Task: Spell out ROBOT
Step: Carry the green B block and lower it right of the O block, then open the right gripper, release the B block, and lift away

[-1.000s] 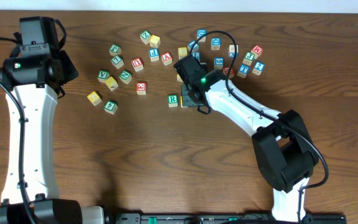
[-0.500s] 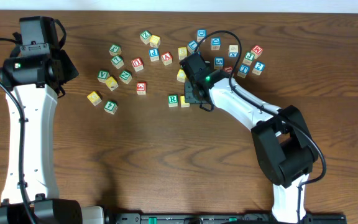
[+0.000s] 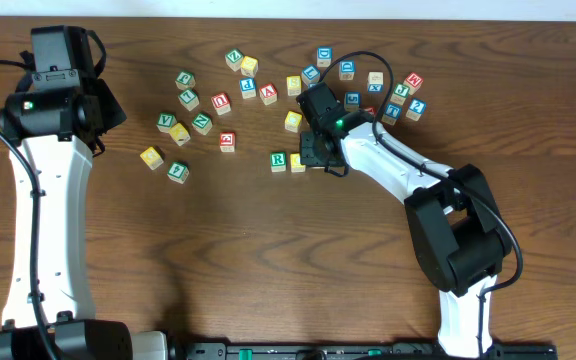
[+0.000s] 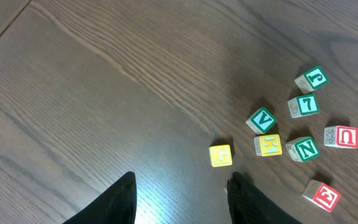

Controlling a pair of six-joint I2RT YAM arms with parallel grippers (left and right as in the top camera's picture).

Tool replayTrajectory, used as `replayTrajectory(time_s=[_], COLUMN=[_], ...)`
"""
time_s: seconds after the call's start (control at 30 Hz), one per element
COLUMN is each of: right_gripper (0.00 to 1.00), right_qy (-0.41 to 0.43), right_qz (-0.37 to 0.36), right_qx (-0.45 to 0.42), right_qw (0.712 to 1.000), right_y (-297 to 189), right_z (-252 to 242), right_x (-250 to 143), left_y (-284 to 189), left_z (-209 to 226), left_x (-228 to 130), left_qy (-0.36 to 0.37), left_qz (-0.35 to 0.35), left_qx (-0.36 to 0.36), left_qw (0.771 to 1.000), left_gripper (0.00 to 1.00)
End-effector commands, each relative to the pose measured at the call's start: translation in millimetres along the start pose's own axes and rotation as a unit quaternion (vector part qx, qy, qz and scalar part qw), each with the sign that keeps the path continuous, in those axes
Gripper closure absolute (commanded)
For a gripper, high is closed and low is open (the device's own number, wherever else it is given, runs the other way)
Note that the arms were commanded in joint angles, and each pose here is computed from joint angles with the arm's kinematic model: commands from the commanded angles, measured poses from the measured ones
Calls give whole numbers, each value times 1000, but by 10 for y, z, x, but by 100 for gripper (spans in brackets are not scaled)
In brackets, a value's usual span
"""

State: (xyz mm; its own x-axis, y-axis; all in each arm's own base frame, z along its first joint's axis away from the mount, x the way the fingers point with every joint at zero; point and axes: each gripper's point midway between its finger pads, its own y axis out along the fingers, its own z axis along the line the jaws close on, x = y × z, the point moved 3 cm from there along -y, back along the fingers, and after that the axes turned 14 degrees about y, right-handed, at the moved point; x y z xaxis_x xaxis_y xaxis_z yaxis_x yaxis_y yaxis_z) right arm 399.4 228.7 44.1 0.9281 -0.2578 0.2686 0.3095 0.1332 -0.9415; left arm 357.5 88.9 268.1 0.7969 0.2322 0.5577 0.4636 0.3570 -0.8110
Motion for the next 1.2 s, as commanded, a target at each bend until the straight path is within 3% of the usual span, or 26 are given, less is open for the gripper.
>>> replayTrajectory(time_s=[0.0, 0.4, 0.83, 0.97, 1.1, 1.17], right_gripper=[66, 50, 45, 33, 6, 1], right_qy=[0, -8, -16, -41, -68, -77], right_qz=[9, 0, -30, -35, -37, -37], right_qx=[-7, -3, 5, 2, -1, -2], right_qw=[1000, 1000, 999, 999, 997, 996], right_y=[50, -171, -826, -935, -936, -936], right_z=[-48, 64, 95, 20, -33, -52], right_x=[-21, 141, 617, 746, 792, 807], left_y=[6, 6, 6, 6, 6, 6], left_z=[47, 45, 46, 46, 46, 47], left_x=[-37, -23, -30, -32, -32, -32], left_qy=[-3, -4, -4, -3, -3, -4], left_qz=[2, -1, 1, 1, 1, 1], left_qx=[11, 11, 11, 11, 11, 11], left_qw=[1000, 1000, 1000, 1000, 1000, 1000], left_gripper=[53, 53, 53, 53, 53, 53])
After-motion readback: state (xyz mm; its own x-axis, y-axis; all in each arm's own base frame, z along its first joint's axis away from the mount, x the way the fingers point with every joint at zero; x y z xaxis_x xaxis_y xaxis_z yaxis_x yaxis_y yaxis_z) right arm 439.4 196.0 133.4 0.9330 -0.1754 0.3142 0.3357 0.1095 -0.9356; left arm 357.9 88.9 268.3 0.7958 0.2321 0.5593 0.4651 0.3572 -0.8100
